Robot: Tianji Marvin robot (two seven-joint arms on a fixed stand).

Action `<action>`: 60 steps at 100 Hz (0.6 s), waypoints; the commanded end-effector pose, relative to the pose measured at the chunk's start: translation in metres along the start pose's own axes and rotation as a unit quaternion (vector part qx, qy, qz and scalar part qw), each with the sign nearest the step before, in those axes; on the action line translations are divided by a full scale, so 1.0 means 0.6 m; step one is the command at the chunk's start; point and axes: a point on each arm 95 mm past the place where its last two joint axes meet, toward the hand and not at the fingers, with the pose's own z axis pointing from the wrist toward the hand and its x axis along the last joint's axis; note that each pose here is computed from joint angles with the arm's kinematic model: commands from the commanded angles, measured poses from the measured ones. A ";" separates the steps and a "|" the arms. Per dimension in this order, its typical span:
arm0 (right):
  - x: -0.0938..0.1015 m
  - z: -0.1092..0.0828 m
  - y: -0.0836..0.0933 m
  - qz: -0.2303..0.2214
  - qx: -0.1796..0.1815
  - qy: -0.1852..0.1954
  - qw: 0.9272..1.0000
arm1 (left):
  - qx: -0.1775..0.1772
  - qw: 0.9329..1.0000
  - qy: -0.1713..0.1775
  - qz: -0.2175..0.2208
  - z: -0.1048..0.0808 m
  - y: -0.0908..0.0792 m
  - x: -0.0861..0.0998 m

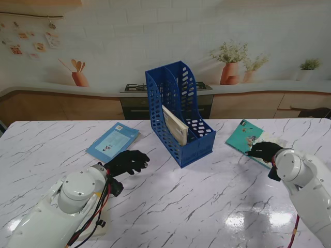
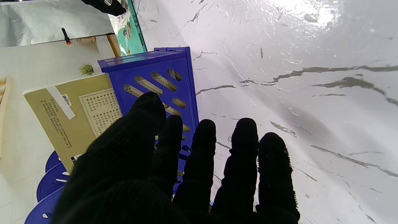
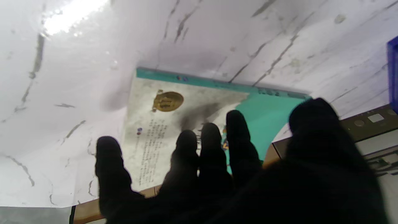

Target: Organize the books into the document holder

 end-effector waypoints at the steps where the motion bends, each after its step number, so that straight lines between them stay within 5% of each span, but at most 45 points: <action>1: -0.005 0.003 -0.022 0.000 0.019 -0.002 1.000 | -0.010 1.000 0.009 -0.003 0.002 0.008 0.002; 26: -0.004 -0.016 -0.050 -0.004 0.086 -0.021 0.996 | -0.005 1.000 0.008 -0.005 0.000 0.005 0.001; 60: 0.019 -0.075 -0.082 0.011 0.196 -0.012 0.980 | -0.002 1.000 0.009 -0.011 0.000 0.004 -0.004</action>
